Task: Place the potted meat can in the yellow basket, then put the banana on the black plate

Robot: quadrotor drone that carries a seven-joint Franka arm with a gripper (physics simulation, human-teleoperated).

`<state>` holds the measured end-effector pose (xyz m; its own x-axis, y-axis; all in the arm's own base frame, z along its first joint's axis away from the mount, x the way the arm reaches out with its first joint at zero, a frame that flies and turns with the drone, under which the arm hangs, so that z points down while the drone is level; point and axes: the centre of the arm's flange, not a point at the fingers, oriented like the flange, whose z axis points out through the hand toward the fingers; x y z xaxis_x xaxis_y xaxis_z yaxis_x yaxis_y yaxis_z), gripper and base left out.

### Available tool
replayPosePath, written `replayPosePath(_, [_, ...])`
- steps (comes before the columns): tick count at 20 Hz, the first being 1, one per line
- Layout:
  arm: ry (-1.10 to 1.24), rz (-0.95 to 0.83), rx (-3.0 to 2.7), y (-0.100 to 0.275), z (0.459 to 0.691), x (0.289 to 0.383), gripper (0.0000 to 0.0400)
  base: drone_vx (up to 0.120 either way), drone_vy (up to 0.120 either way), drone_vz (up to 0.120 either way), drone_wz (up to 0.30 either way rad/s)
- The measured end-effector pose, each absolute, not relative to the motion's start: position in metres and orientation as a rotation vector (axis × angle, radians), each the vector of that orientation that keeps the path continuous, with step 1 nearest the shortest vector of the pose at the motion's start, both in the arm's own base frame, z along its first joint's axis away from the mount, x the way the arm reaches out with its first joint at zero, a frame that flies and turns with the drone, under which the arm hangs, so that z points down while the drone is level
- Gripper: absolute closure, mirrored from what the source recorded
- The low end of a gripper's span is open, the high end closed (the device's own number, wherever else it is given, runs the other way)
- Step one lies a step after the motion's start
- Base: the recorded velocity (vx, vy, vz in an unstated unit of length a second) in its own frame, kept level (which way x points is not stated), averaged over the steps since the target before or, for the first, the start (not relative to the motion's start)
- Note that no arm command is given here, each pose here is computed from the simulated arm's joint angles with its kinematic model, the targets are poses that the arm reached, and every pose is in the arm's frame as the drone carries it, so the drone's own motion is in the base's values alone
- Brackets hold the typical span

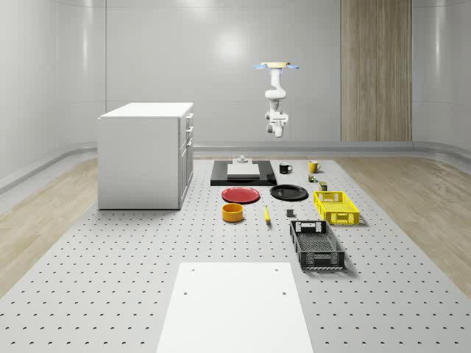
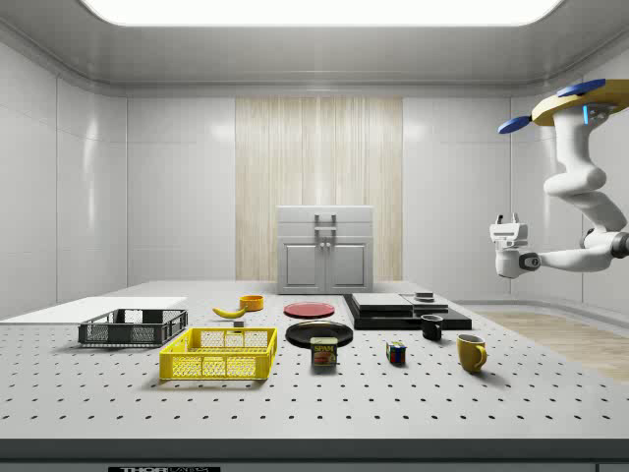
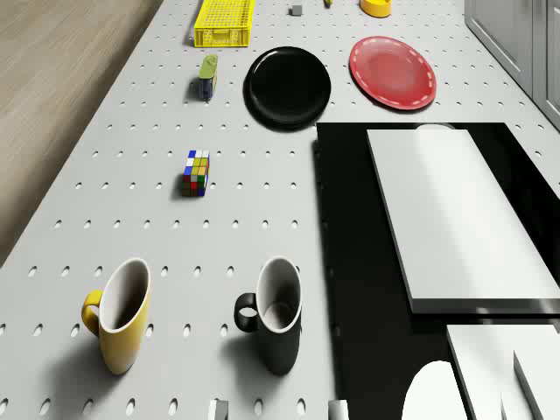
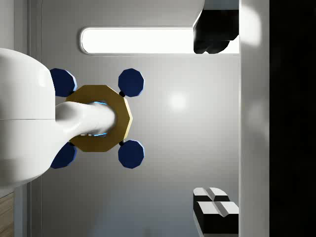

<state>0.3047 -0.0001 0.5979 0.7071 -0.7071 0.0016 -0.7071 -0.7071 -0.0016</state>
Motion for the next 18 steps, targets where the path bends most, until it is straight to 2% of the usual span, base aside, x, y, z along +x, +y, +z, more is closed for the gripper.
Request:
replayPosePath(4, [1.201,-0.008,-2.901,0.0,0.627,0.3011,0.0,0.0,0.0,0.0,0.0])
replayPosePath(10, [1.201,-0.015,-2.899,0.0,0.664,0.3025,0.0,0.0,0.0,0.0,0.0])
replayPosePath(16, [1.2,-0.021,-2.897,0.0,0.683,0.304,0.0,0.0,0.0,0.0,0.0])
replayPosePath(18, [1.2,-0.024,-2.897,0.0,0.686,0.3041,0.0,0.0,0.1,0.0,0.0])
